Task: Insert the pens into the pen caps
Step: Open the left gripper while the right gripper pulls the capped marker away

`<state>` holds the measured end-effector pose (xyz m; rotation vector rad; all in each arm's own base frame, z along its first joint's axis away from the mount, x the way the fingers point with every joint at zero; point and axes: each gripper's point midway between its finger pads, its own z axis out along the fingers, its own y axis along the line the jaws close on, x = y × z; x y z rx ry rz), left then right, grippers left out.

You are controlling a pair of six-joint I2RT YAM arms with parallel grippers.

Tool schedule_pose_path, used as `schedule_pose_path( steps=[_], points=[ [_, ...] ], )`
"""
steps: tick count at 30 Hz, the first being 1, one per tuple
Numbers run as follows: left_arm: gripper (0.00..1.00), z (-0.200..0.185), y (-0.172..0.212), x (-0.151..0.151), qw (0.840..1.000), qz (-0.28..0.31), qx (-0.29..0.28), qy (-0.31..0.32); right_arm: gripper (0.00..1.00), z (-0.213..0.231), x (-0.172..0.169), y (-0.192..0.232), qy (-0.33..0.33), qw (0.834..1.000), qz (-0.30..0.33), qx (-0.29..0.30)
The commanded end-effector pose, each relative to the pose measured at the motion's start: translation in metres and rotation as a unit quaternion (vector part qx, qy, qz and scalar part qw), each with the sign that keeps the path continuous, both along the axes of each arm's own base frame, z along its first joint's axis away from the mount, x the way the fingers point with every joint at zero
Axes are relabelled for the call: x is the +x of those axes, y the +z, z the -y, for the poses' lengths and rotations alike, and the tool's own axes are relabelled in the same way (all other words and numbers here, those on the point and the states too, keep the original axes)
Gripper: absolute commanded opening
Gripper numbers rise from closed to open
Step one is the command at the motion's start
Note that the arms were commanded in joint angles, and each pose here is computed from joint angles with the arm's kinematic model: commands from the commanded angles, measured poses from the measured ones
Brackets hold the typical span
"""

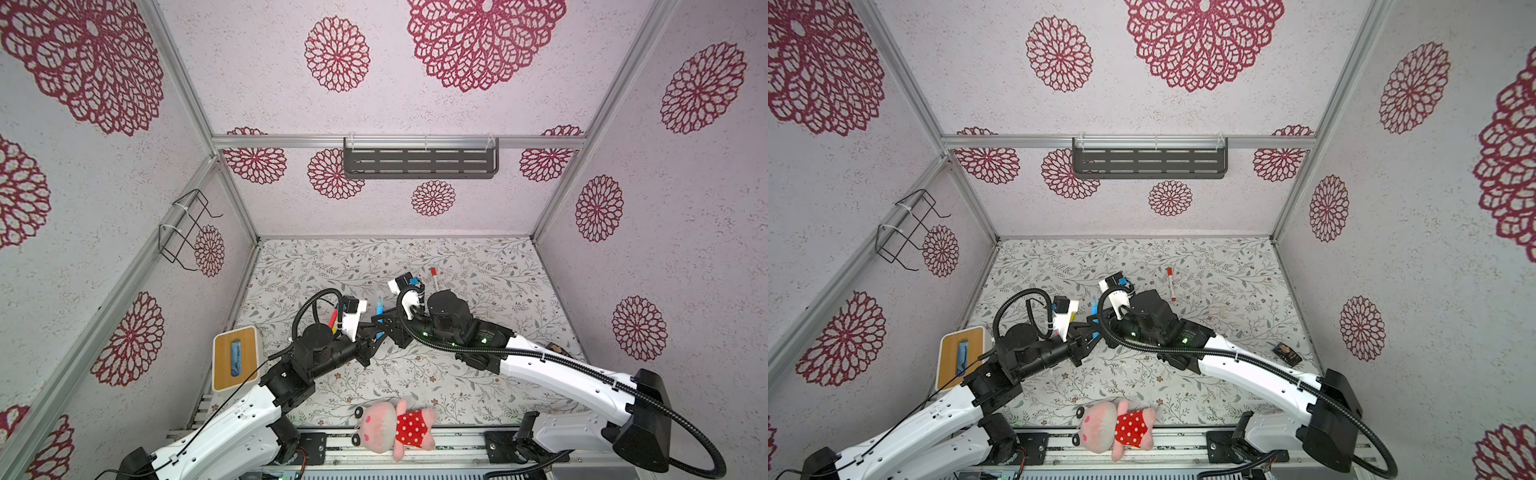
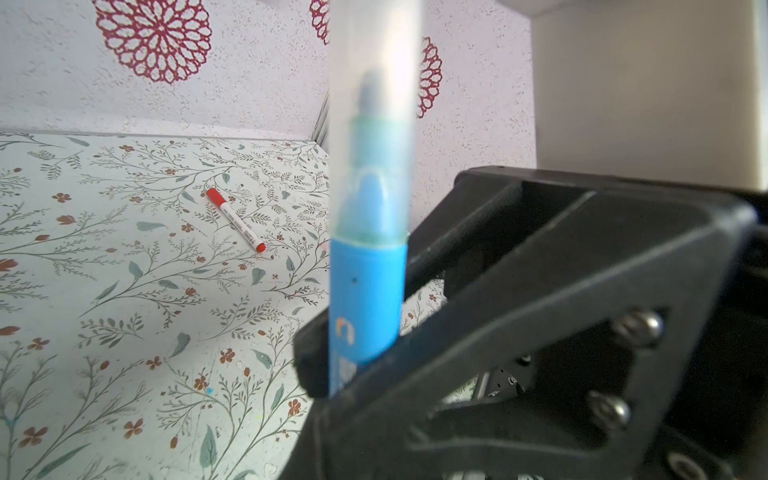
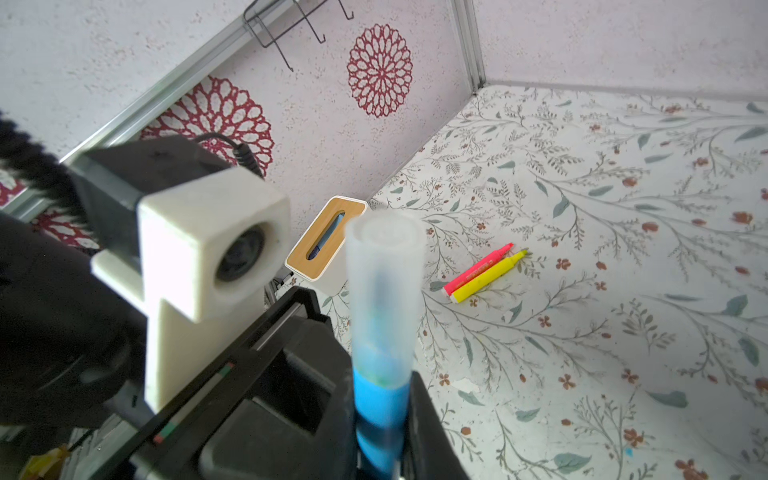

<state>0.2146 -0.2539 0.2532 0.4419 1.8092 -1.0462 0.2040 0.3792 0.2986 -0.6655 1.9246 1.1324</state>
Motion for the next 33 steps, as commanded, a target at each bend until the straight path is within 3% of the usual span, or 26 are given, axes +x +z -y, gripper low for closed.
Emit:
schedule_pose_path(
  steps=[1,2,3,6,9,20,28,33],
  points=[
    [0.00,0.002,0.013,-0.001,1.000,0.019,-0.015,-0.001,0.08,-0.002,0.001,0.019,0.005,1.000,0.014,0.021],
    [0.00,0.001,0.011,0.000,1.000,0.015,-0.014,0.003,0.07,-0.002,0.002,0.019,0.002,1.000,0.014,0.019],
    [0.07,0.001,0.010,0.001,1.000,0.013,-0.013,0.005,0.06,-0.001,0.004,0.017,-0.003,1.000,0.013,0.016],
    [0.42,0.002,0.004,0.003,1.000,0.005,-0.004,0.008,0.06,0.005,0.011,0.014,-0.022,1.000,0.013,0.006],
    [0.53,0.002,-0.002,0.005,1.000,-0.004,0.008,0.011,0.05,0.014,0.022,0.013,-0.046,0.999,0.012,-0.002],
    [0.56,-0.013,-0.010,0.005,0.999,-0.005,0.029,0.038,0.05,0.070,0.085,-0.020,-0.148,0.984,-0.017,-0.093],
    [0.56,-0.024,-0.019,0.007,0.997,-0.013,0.046,0.065,0.05,0.097,0.131,-0.073,-0.198,0.952,-0.064,-0.225],
    [0.56,-0.030,-0.019,0.006,0.996,-0.017,0.051,0.077,0.05,0.103,0.160,-0.109,-0.212,0.920,-0.081,-0.321]
  ],
)
